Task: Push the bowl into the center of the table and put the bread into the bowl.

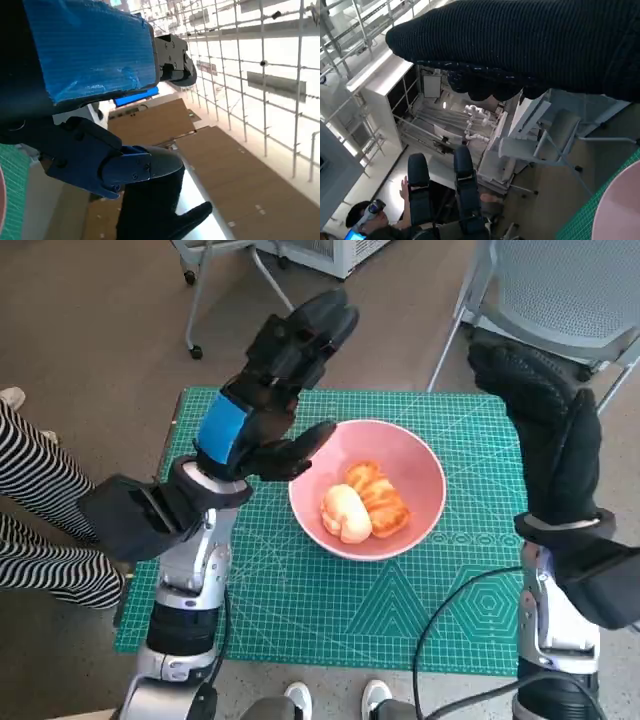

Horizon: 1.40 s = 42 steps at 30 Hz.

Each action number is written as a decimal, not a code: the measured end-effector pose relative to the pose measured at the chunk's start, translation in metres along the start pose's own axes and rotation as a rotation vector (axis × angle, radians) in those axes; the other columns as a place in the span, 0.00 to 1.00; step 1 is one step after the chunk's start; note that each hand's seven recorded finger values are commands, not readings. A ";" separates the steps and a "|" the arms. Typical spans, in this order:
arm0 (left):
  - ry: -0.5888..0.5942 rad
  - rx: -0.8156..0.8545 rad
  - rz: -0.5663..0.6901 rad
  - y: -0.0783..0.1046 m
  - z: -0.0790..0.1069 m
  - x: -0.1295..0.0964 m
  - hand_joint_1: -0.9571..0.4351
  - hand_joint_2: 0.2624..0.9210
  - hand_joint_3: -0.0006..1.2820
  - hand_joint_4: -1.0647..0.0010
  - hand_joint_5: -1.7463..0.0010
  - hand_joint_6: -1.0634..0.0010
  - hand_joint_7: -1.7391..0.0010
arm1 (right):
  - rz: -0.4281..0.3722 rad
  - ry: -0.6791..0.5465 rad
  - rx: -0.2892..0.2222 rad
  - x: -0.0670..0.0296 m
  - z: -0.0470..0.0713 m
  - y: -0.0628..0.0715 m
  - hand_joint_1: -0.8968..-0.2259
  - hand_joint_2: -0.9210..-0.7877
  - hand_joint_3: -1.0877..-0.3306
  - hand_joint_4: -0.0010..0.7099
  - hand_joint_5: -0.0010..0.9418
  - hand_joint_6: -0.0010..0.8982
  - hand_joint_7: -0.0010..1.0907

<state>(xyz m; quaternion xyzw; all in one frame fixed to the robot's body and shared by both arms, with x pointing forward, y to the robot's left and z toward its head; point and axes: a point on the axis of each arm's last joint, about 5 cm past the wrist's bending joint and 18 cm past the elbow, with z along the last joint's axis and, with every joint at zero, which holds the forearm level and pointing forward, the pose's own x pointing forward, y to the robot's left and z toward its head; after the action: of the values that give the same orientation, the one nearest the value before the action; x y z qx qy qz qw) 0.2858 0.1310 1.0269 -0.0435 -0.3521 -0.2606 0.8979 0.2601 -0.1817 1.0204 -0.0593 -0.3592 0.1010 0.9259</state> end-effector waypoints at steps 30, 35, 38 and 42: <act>-0.006 -0.014 -0.022 0.005 0.003 -0.006 0.23 0.91 0.43 1.00 0.80 1.00 0.74 | -0.036 -0.041 -0.006 0.0031 0.001 0.003 0.29 0.00 0.50 0.32 0.01 0.11 0.50; -0.032 0.000 -0.025 0.007 0.003 -0.007 0.23 0.97 0.38 1.00 0.82 1.00 0.77 | -0.036 -0.051 0.001 0.0054 0.002 0.004 0.29 0.00 0.50 0.32 0.01 0.11 0.50; -0.039 0.003 -0.025 0.008 0.001 -0.008 0.23 0.99 0.36 1.00 0.82 1.00 0.77 | -0.034 -0.058 0.001 0.0071 0.003 0.004 0.30 0.00 0.50 0.32 0.01 0.11 0.50; -0.039 0.000 -0.025 0.011 -0.003 -0.011 0.23 1.00 0.34 1.00 0.82 1.00 0.77 | -0.032 -0.064 0.000 0.0091 0.004 0.004 0.30 0.00 0.50 0.32 0.01 0.11 0.50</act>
<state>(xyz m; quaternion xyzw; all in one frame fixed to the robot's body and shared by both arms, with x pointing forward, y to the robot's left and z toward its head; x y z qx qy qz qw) 0.2862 0.1443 1.0192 -0.0442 -0.3700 -0.2708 0.8876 0.2634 -0.1751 1.0284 -0.0502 -0.3894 0.0883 0.9154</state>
